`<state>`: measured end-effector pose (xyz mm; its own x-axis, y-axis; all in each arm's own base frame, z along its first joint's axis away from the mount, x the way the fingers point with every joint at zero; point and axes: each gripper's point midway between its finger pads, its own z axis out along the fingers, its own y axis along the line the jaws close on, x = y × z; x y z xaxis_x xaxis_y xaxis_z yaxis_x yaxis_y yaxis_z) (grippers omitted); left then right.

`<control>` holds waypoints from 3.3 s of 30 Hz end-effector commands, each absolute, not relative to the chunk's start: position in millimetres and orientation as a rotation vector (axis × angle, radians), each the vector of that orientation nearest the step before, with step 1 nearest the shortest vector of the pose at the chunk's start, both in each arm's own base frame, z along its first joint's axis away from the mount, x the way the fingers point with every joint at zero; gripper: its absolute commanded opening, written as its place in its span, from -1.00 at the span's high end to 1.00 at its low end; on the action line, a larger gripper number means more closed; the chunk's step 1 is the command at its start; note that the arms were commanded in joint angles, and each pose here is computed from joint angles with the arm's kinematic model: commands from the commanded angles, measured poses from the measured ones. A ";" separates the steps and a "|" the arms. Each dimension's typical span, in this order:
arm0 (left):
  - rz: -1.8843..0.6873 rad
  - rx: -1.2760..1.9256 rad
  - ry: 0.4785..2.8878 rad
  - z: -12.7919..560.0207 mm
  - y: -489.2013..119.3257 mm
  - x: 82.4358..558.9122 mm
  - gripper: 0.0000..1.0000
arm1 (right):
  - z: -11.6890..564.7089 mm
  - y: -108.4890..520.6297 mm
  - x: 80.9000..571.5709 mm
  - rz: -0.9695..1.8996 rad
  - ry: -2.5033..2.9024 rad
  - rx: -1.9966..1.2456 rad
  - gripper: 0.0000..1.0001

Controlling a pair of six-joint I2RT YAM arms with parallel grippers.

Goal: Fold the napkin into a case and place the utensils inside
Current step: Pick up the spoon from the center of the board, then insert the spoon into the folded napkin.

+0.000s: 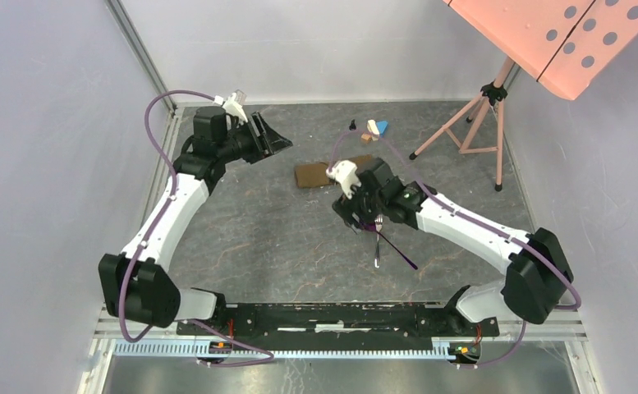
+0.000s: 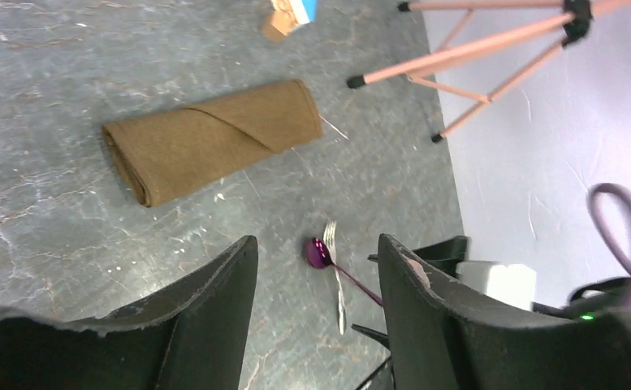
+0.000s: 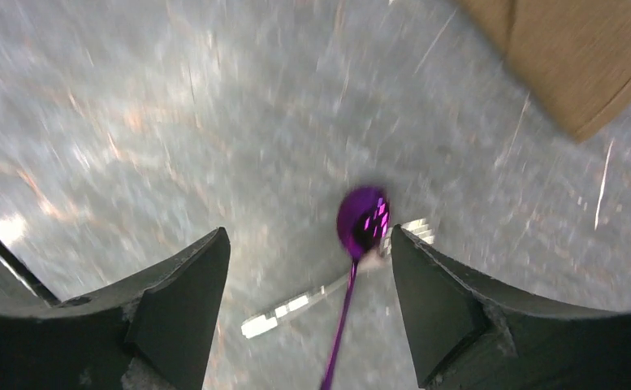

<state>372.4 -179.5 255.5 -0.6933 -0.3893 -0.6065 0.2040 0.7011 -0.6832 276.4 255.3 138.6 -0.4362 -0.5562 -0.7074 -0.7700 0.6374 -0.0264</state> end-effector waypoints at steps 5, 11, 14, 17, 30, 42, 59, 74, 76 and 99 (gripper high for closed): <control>-0.924 0.056 2.124 264.2 -171.6 330.2 -0.27 | 96.4 179.5 220.5 -0.107 2.178 -1.551 -0.68; -0.817 0.044 2.139 246.1 -153.8 322.3 -0.24 | 86.4 185.7 237.6 -0.080 2.159 -1.489 -0.42; -0.783 0.043 2.132 247.3 -145.6 320.2 -0.23 | 69.4 181.6 242.3 -0.027 2.187 -1.458 -0.08; -0.750 0.051 2.115 252.1 -139.4 320.6 -0.23 | 57.9 177.2 245.8 0.004 2.229 -1.428 -0.06; -0.880 -0.005 2.119 244.5 -136.0 326.8 -0.23 | 32.9 176.9 251.8 0.000 2.297 -1.448 0.09; -0.893 -0.038 2.136 236.4 -130.9 331.4 -0.24 | 14.1 169.6 250.8 -0.049 2.322 -1.498 0.54; -1.353 -0.407 2.283 159.5 -169.8 370.7 -0.14 | 175.1 275.0 349.8 0.002 1.539 -1.670 1.00; -1.279 -0.537 2.490 94.5 -188.2 427.4 0.20 | 182.0 405.0 384.3 0.387 1.093 -1.871 1.00; -1.314 -0.531 2.506 90.7 -195.6 429.3 0.27 | 177.4 408.0 385.1 0.394 1.065 -1.883 1.00; -1.198 -0.571 2.688 30.6 -195.2 421.2 0.22 | 119.8 418.7 396.7 0.412 1.029 -2.011 1.00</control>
<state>418.7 -196.3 33.2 -0.9026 -0.4267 0.0567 -0.3214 0.5803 -0.7483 390.1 413.3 110.4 0.5507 -0.5477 -0.6299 -0.8315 -0.2936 -0.4717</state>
